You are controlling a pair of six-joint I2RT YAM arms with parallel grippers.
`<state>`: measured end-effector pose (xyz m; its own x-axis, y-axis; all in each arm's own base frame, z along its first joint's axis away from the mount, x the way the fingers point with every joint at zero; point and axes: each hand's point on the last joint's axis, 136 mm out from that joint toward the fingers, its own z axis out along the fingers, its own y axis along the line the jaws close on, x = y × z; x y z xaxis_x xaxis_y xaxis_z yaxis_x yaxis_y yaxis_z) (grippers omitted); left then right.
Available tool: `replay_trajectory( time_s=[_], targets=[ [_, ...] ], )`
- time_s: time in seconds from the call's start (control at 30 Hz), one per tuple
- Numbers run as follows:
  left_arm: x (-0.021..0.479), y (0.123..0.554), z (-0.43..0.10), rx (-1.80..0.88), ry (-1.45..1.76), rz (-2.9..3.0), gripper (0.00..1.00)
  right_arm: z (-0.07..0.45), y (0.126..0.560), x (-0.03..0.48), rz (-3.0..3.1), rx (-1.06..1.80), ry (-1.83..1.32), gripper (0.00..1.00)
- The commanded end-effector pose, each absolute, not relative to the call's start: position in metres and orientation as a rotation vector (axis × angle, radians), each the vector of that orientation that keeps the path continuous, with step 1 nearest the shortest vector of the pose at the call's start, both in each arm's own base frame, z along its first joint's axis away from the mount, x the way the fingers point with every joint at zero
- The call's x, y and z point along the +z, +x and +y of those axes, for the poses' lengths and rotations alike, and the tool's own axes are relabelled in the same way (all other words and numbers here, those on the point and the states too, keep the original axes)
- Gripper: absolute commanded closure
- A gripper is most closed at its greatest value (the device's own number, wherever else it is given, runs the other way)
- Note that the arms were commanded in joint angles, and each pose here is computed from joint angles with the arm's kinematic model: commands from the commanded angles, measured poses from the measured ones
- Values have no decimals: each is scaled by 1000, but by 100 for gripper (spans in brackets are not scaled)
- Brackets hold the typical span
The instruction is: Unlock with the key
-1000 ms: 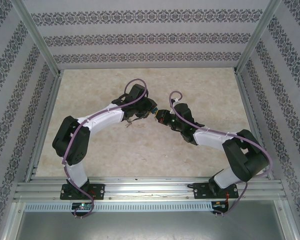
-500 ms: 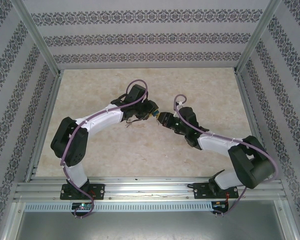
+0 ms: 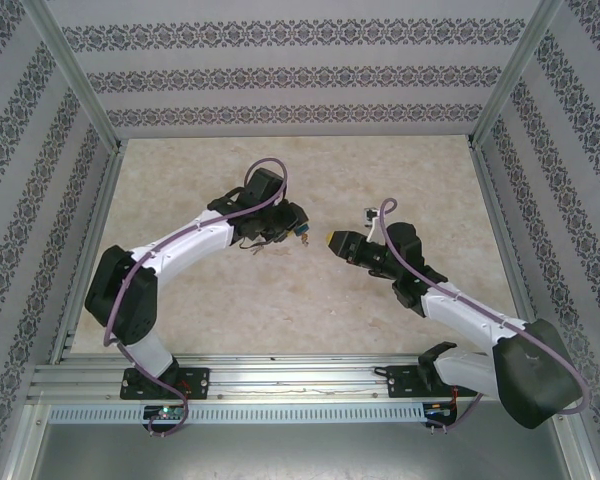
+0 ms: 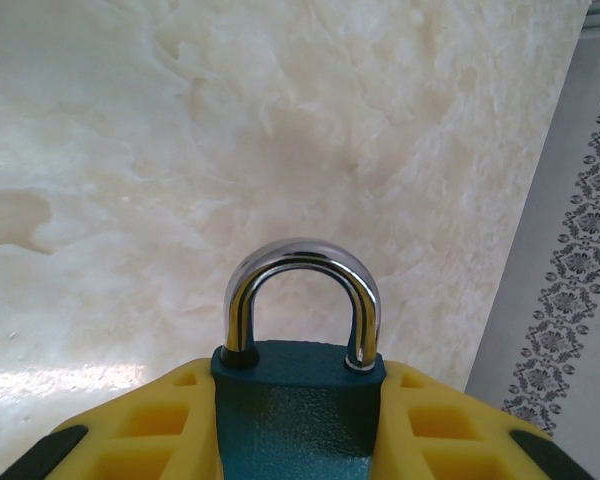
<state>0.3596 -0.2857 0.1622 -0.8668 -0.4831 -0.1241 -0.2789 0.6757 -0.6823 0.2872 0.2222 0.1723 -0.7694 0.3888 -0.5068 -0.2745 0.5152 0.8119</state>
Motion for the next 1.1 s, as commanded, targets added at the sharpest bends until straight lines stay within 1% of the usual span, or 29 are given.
replay_trajectory(
  time_s=[0.0,0.1,0.33,0.67,1.07],
  targets=[
    [173,349,-268,-895,-550,2604,81,233,279,169,2101,1377,28,60],
    [173,345,-262,-868,-559,2604,81,243,279,165,2106,1429,19,60],
    [174,341,-266,-907,-559,2602,81,271,280,164,2091,1495,-35,60],
    [177,341,-274,-966,-549,2585,81,286,290,171,2010,1617,-3,56],
    [185,341,-275,-987,-540,2561,81,300,290,177,1968,1702,-30,60]
  ],
)
